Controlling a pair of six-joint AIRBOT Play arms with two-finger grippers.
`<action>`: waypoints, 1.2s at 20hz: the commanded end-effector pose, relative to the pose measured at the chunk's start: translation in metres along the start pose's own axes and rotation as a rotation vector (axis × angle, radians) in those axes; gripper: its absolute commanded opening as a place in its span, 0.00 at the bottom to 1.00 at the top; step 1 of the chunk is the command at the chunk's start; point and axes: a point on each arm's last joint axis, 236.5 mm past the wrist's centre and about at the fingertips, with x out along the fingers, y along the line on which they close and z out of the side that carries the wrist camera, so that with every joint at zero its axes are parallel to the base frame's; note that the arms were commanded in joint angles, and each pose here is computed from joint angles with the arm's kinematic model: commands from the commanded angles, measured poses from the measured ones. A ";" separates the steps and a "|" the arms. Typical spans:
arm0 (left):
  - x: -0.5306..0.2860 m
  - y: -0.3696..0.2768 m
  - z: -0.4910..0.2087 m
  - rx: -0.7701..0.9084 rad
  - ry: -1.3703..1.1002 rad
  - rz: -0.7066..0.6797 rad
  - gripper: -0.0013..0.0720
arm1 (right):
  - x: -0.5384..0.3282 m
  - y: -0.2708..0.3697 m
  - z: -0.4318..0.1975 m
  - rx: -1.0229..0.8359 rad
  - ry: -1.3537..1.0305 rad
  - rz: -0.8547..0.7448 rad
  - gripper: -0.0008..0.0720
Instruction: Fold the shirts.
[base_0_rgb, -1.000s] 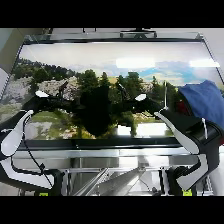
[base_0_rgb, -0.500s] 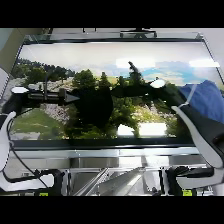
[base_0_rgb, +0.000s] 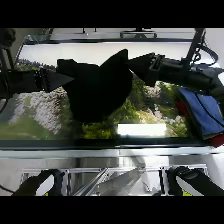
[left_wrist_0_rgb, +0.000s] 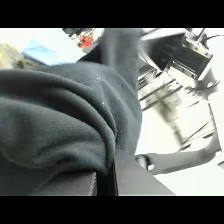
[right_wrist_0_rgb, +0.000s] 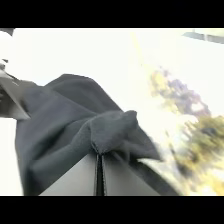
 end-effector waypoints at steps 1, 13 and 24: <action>0.006 0.015 -0.013 0.060 0.037 0.206 0.03 | -0.008 -0.010 -0.038 0.048 0.147 -0.070 0.03; 0.036 0.234 -0.096 -0.281 0.182 0.404 1.00 | 0.008 -0.217 -0.193 0.372 0.314 -0.513 0.03; 0.028 0.241 -0.294 -0.640 0.547 0.414 0.98 | -0.041 -0.265 -0.242 0.587 0.418 -0.574 0.03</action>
